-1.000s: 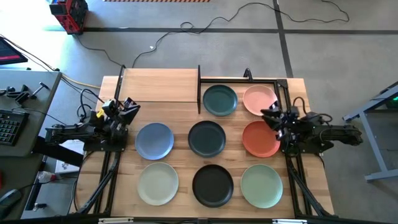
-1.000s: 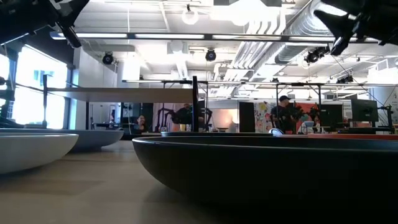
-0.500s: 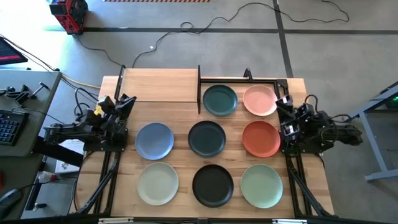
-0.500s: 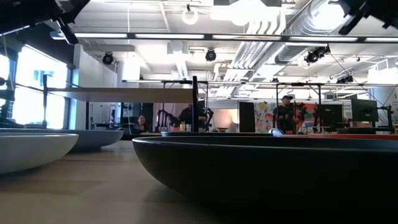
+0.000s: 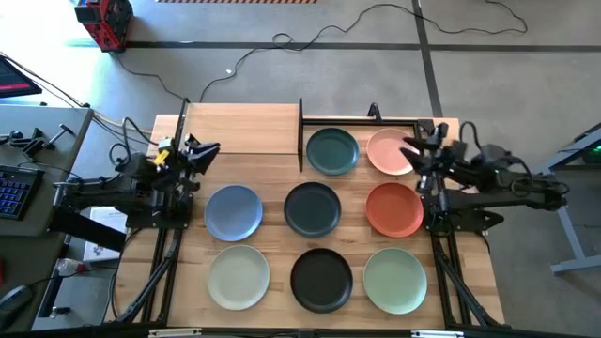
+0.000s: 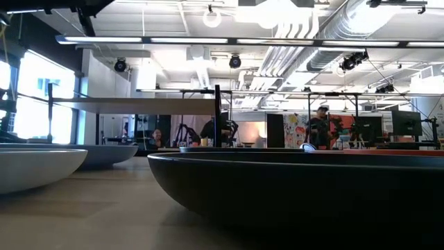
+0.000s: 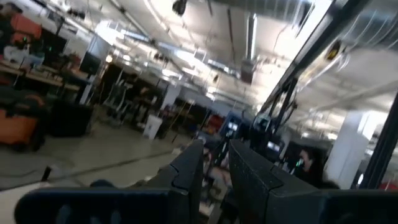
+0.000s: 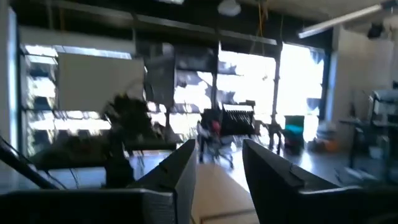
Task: Place and stack plates onto a shelf
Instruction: Put the top dark green plate on the shelf
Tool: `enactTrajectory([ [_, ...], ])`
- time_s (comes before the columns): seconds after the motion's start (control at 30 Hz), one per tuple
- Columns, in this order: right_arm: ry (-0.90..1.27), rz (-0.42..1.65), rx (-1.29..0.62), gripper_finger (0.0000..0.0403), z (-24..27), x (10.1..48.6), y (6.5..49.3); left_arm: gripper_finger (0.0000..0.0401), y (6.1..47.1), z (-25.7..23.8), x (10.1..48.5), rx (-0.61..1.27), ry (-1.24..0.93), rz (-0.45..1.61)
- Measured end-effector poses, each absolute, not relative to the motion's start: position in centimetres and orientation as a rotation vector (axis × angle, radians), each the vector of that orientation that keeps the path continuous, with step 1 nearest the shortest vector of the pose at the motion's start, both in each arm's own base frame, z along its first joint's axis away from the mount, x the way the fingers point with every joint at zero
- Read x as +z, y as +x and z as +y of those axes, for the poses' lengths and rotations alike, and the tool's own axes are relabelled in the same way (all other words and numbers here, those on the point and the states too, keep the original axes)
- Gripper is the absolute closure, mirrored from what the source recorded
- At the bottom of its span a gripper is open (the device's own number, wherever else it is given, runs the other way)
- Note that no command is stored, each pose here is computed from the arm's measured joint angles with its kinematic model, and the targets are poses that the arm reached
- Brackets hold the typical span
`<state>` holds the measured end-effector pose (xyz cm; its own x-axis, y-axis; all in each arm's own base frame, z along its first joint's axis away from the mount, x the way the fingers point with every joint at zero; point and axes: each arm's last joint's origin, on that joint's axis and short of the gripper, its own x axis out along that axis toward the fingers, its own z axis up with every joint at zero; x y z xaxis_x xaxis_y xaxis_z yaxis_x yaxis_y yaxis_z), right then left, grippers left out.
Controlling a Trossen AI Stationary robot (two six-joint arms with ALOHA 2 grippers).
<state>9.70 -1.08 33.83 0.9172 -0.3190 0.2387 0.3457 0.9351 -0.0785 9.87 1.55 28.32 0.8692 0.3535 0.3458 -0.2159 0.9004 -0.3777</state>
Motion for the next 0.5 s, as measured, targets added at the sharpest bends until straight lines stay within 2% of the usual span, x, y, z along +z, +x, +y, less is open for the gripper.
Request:
enactTrajectory([
  [0.27, -0.194, 0.121, -0.346, 0.0279, -1.4, 35.4, 13.3, 0.0335, 10.7, 1.6, 28.2, 0.315, -0.331, -0.319],
  [0.5, -0.166, 0.361, -0.393, 0.0279, -3.2, 33.5, 17.1, 0.0335, 10.8, 1.4, 27.8, 0.241, -0.377, -0.267],
])
